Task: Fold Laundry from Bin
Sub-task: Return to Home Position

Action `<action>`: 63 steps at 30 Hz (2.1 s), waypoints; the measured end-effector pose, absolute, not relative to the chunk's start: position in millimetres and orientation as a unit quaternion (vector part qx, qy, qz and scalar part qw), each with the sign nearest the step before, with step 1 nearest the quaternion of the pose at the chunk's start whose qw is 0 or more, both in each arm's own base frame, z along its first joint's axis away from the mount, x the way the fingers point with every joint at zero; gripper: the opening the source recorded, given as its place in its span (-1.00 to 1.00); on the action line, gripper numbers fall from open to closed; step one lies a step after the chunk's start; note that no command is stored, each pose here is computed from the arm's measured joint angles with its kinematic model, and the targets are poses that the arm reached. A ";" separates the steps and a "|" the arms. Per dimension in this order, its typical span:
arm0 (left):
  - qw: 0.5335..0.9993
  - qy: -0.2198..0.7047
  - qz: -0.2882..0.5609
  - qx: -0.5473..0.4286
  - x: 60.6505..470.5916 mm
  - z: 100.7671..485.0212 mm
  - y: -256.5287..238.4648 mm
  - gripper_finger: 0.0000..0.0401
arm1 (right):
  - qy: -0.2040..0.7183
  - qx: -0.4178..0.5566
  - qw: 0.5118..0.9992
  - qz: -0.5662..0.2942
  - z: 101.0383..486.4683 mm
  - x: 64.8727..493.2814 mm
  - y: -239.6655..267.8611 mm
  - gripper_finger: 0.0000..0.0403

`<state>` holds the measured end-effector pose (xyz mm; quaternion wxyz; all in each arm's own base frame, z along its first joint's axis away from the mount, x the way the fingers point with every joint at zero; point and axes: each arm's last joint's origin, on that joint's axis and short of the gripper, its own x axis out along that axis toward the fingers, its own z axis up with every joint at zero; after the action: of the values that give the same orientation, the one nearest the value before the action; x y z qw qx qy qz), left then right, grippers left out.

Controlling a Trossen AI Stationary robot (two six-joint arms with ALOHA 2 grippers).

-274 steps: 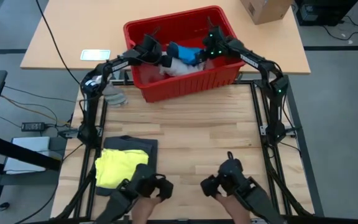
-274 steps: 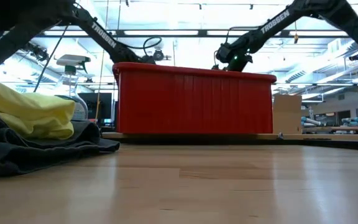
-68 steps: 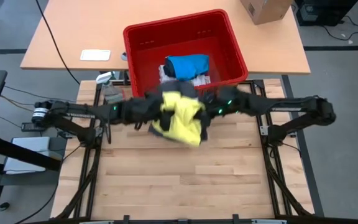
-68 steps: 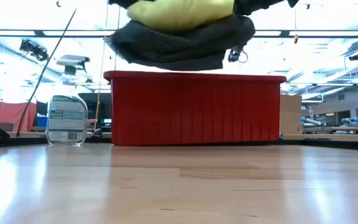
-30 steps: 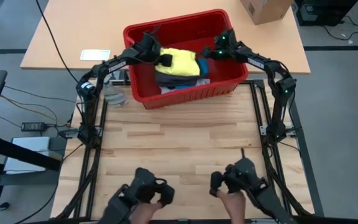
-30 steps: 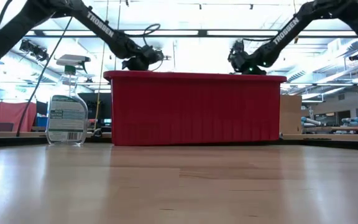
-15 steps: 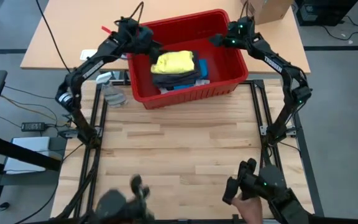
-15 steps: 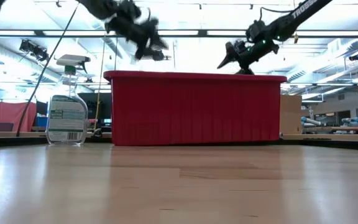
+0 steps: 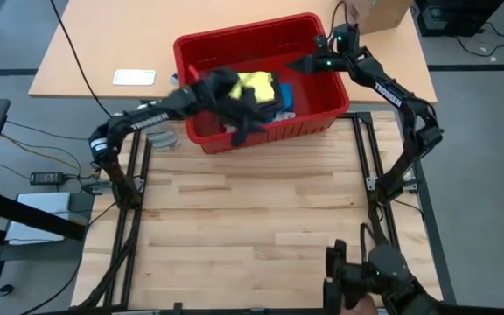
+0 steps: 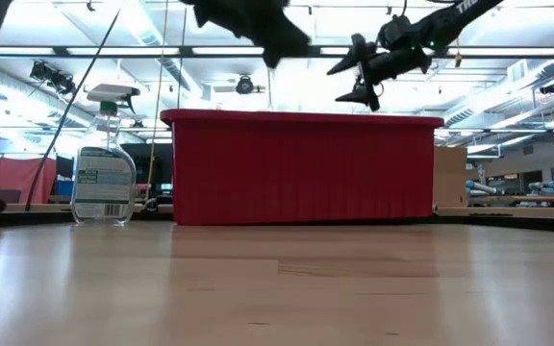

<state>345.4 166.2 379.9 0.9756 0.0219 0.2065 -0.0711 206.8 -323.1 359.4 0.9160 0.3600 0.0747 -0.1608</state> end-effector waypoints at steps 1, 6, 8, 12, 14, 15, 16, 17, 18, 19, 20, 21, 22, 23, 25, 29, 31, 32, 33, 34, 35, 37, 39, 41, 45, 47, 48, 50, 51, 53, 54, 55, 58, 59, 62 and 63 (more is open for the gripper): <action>0.971 0.229 -0.066 0.020 351.8 372.9 158.5 -0.24 | 0.080 0.365 0.916 -0.144 360.1 208.7 -319.3 0.72; 0.937 0.348 -0.019 -0.025 372.3 337.2 130.0 -0.34 | 0.121 0.348 0.923 -0.109 367.4 214.5 -292.4 0.72; 0.926 0.374 -0.005 -0.054 380.0 326.2 120.6 -0.39 | 0.145 0.337 0.924 -0.110 369.7 215.5 -279.8 0.72; 0.911 0.406 0.025 -0.073 394.3 308.4 103.3 -0.45 | 0.188 0.286 0.931 -0.125 378.3 214.7 -252.7 0.72; 0.901 0.426 0.054 -0.069 398.7 298.9 99.8 -0.48 | 0.203 0.264 0.932 -0.143 384.2 213.4 -239.9 0.72; 0.894 0.436 0.073 -0.071 399.8 294.0 100.9 -0.48 | 0.208 0.258 0.931 -0.154 386.8 213.0 -234.7 0.72; 0.887 0.446 0.097 -0.069 400.5 289.2 103.4 -0.48 | 0.210 0.251 0.931 -0.164 389.3 213.6 -229.8 0.72; 0.884 0.447 0.113 -0.074 401.6 287.0 105.9 -0.48 | 0.210 0.243 0.931 -0.170 392.1 214.2 -225.2 0.72; 0.881 0.451 0.126 -0.073 401.6 284.8 109.5 -0.49 | 0.209 0.237 0.933 -0.174 395.0 214.5 -221.2 0.72; 0.879 0.451 0.136 -0.073 401.0 283.9 114.3 -0.49 | 0.206 0.232 0.934 -0.175 397.8 214.3 -217.5 0.72; 0.876 0.453 0.146 -0.072 400.6 281.7 119.7 -0.49 | 0.204 0.227 0.936 -0.175 400.6 214.2 -213.7 0.72; 0.875 0.452 0.159 -0.071 400.2 280.1 126.6 -0.49 | 0.202 0.223 0.938 -0.174 402.8 214.4 -210.3 0.72; 0.874 0.449 0.170 -0.071 398.3 280.1 134.8 -0.49 | 0.200 0.219 0.939 -0.176 404.8 213.7 -207.7 0.72; 0.875 0.445 0.180 -0.068 396.0 279.9 144.4 -0.49 | 0.199 0.217 0.938 -0.180 406.6 213.0 -205.4 0.72; 0.877 0.434 0.192 -0.074 389.9 280.4 166.7 -0.49 | 0.196 0.212 0.938 -0.189 409.8 212.3 -201.0 0.72; 0.882 0.408 0.219 -0.082 377.1 283.8 201.1 -0.49 | 0.193 0.200 0.936 -0.215 413.9 209.6 -197.3 0.72; 0.895 0.380 0.225 -0.067 371.9 288.8 219.5 -0.49 | 0.194 0.197 0.932 -0.234 413.7 209.2 -198.2 0.72; 0.901 0.361 0.233 -0.054 369.9 292.8 228.9 -0.49 | 0.195 0.197 0.930 -0.241 413.5 209.0 -198.7 0.72; 0.907 0.342 0.243 -0.039 368.0 295.8 238.3 -0.49 | 0.194 0.201 0.927 -0.249 413.2 208.9 -199.3 0.72; 0.911 0.325 0.253 -0.030 365.7 298.3 247.1 -0.49 | 0.192 0.206 0.925 -0.254 413.2 208.8 -199.5 0.72; 0.913 0.310 0.263 -0.018 364.3 299.5 254.8 -0.49 | 0.191 0.208 0.923 -0.261 413.2 208.6 -199.8 0.72; 0.917 0.284 0.280 -0.009 360.8 301.6 268.2 -0.49 | 0.190 0.214 0.921 -0.266 413.1 208.5 -200.0 0.72; 0.921 0.266 0.286 -0.017 355.6 303.5 277.7 -0.49 | 0.187 0.223 0.918 -0.268 413.1 208.6 -199.9 0.72; 0.924 0.252 0.287 -0.023 351.9 305.1 284.1 -0.49 | 0.185 0.230 0.915 -0.275 413.1 208.5 -200.1 0.72; 0.931 0.238 0.273 -0.040 347.5 307.8 288.4 -0.49 | 0.188 0.231 0.908 -0.295 409.3 209.4 -200.6 0.72; 0.935 0.231 0.264 -0.053 345.6 312.5 286.0 -0.49 | 0.197 0.242 0.897 -0.314 400.5 209.8 -202.0 0.72; 0.938 0.226 0.258 -0.054 344.6 316.8 283.3 -0.49 | 0.202 0.249 0.889 -0.327 395.4 209.8 -202.9 0.72; 0.943 0.209 0.254 -0.053 339.8 331.6 276.6 -0.49 | 0.211 0.255 0.881 -0.338 388.3 211.4 -202.5 0.72; 0.946 0.196 0.253 -0.051 336.3 341.8 272.3 -0.49 | 0.211 0.253 0.882 -0.336 387.3 213.2 -201.3 0.72; 0.953 0.169 0.248 -0.048 324.6 366.3 261.6 -0.49 | 0.203 0.248 0.891 -0.320 389.8 217.4 -196.1 0.71; 0.956 0.155 0.245 -0.043 318.3 379.1 254.8 -0.49 | 0.200 0.246 0.899 -0.303 391.2 220.7 -192.4 0.69; 0.959 0.144 0.243 -0.038 310.5 392.2 247.1 -0.49 | 0.194 0.239 0.909 -0.282 393.9 224.1 -188.0 0.66; 0.964 0.118 0.236 -0.035 285.1 427.3 221.0 -0.49 | 0.174 0.202 0.939 -0.216 404.1 233.4 -170.5 0.44; 0.966 0.110 0.233 -0.036 278.0 437.4 210.8 -0.49 | 0.166 0.185 0.949 -0.192 408.3 236.0 -163.6 0.32; 0.970 0.119 0.211 -0.028 258.1 457.0 178.3 -0.49 | 0.157 0.137 0.968 -0.143 416.5 242.4 -142.4 -0.13; 0.971 0.128 0.199 -0.028 254.4 459.9 167.7 -0.49 | 0.158 0.126 0.971 -0.130 417.8 243.6 -135.9 -0.30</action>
<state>254.4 167.7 459.9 0.9712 -0.0278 0.1277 0.1993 243.6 -135.9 417.8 0.9706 0.1256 0.1583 -0.1305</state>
